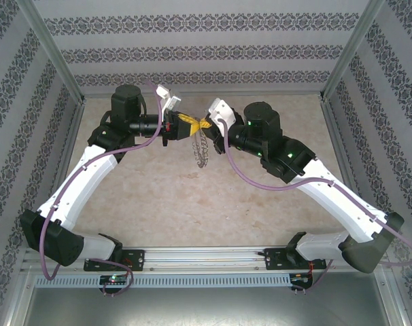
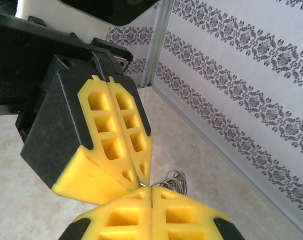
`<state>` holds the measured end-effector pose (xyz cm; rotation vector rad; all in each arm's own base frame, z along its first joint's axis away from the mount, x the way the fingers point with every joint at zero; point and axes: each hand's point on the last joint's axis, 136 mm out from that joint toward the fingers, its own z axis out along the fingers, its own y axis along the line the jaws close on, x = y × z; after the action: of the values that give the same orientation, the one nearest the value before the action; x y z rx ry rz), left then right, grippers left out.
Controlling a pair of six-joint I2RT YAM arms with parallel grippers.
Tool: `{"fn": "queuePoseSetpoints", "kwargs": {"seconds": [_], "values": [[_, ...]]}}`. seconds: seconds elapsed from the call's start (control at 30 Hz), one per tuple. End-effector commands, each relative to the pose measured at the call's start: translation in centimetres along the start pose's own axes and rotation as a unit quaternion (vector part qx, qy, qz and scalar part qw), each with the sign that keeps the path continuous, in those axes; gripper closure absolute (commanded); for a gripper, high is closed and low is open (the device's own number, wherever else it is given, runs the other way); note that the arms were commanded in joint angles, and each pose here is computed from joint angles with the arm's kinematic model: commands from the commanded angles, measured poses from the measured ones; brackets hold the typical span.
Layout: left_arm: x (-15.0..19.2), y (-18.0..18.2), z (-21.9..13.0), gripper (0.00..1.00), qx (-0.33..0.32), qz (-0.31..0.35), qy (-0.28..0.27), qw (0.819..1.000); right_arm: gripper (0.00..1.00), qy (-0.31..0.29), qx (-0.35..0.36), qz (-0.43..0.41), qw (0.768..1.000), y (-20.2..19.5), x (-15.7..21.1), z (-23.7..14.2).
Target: Put the keys on the keyring
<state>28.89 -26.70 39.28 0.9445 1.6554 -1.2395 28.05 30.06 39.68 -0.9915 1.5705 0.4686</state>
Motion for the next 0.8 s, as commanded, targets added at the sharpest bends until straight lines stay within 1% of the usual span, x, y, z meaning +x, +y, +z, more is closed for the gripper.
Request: {"fn": "queuePoseSetpoints", "kwargs": {"seconds": [0.0, 0.43, 0.63, 0.77], "values": [[-1.0, -1.7, -0.3, 1.00, 0.031, 0.036, -0.013, 0.999, 1.00, -0.011, 0.033, -0.022, 0.999, -1.1, -1.3, 0.2], [-1.0, -1.6, -0.3, 1.00, 0.030, 0.037, -0.012, 0.999, 1.00, -0.011, 0.059, -0.036, 0.998, -1.5, -1.8, 0.3], [-0.9, -1.6, -0.3, 1.00, 0.030, 0.037, -0.012, 0.999, 1.00, 0.003, 0.081, -0.042, 0.996, -2.1, -1.4, 0.2], [-1.0, -1.5, -0.4, 1.00, 0.028, 0.038, -0.013, 0.999, 1.00, 0.001, 0.091, -0.041, 0.995, -2.4, -1.5, 0.0]]}}
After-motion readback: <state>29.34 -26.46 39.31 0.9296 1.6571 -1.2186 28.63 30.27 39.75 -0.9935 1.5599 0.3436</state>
